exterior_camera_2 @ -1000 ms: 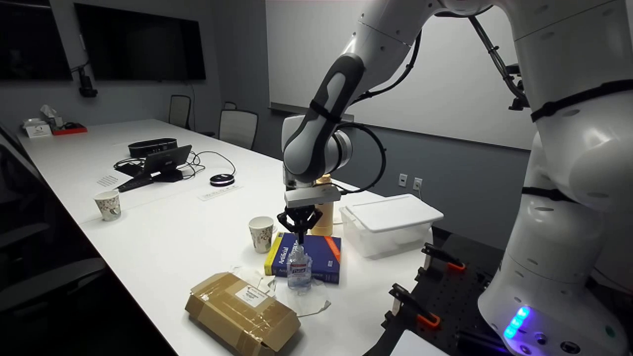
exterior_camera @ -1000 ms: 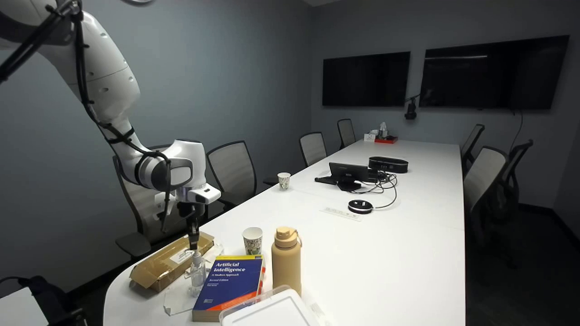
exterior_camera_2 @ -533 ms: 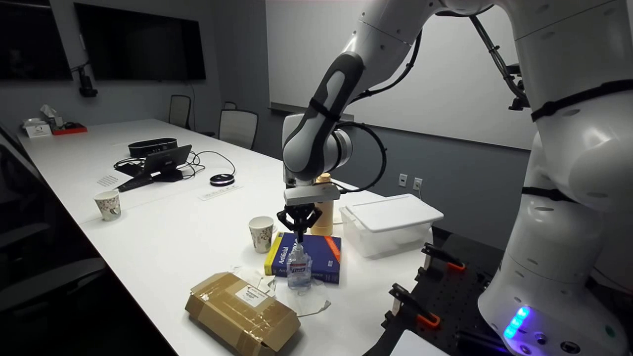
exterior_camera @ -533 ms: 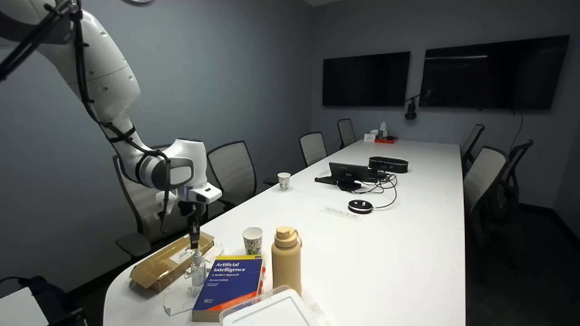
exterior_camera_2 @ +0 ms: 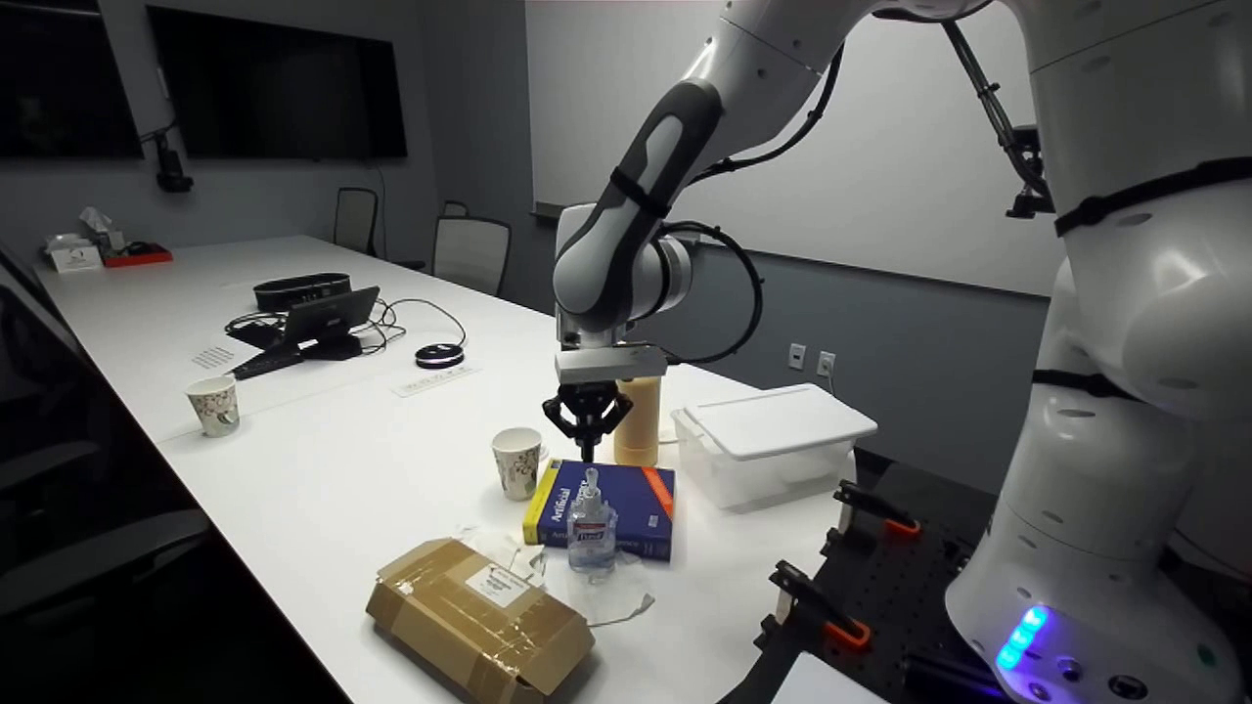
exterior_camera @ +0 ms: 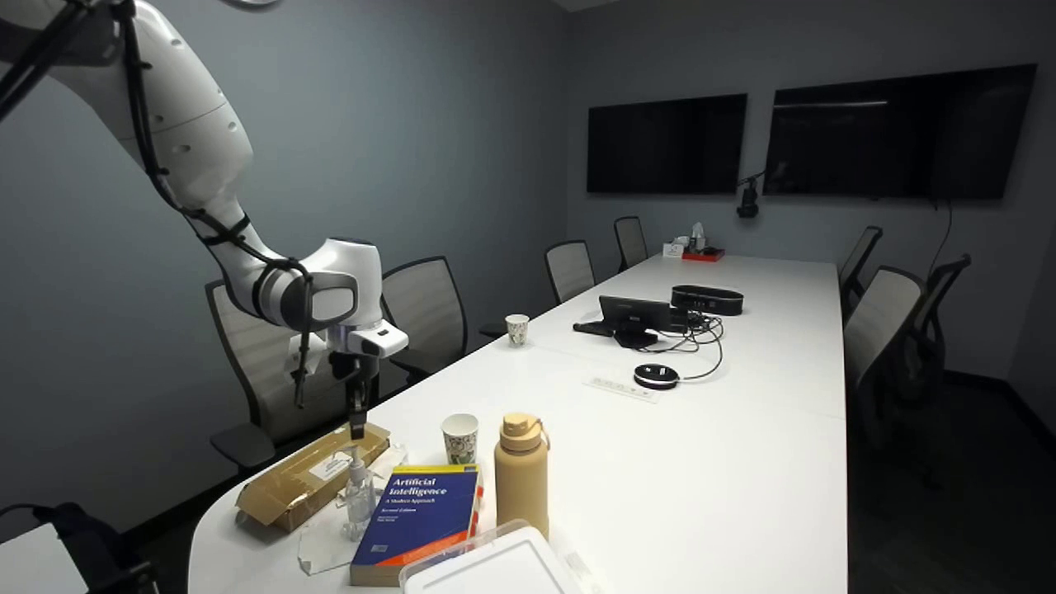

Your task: Press down on the pump bottle.

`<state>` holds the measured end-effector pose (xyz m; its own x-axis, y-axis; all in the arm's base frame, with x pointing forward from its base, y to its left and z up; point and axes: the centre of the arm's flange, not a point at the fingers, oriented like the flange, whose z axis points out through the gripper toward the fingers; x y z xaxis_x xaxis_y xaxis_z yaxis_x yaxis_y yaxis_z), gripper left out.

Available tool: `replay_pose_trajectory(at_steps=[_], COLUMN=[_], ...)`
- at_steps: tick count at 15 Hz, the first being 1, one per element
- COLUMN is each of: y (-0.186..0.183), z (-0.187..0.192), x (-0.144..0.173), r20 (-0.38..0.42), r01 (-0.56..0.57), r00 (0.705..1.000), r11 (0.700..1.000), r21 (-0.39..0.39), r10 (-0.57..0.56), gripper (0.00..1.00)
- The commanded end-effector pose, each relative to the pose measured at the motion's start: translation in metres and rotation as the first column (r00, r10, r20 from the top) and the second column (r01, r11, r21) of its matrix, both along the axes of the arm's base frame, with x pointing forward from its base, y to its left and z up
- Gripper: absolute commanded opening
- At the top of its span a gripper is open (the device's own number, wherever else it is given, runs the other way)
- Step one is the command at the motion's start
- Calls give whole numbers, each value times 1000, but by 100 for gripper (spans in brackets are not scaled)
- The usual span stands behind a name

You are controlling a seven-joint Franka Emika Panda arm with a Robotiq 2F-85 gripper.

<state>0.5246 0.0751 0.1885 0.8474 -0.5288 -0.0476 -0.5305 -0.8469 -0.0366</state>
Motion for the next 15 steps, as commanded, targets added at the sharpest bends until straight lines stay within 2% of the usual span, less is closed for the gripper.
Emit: replay_pose_trajectory(at_steps=[1,4,5,6,7,11,15], y=[5,18,24,30,35,49,59], z=[46,91,108,124,139,182,204], x=[3,9,10,10,9,2,-4], r20=[3,29,37,42,47,57,62], r01=[-3,-47,-59,-77,-99,-144,-176], r00=[1000,998,998,996,994,988,982], r11=[1000,999,998,997,995,988,981], r21=[14,15,4,-4,-15,-50,-77], r10=[3,47,58,77,100,147,181], gripper=[0,0,26,27,32,62,92])
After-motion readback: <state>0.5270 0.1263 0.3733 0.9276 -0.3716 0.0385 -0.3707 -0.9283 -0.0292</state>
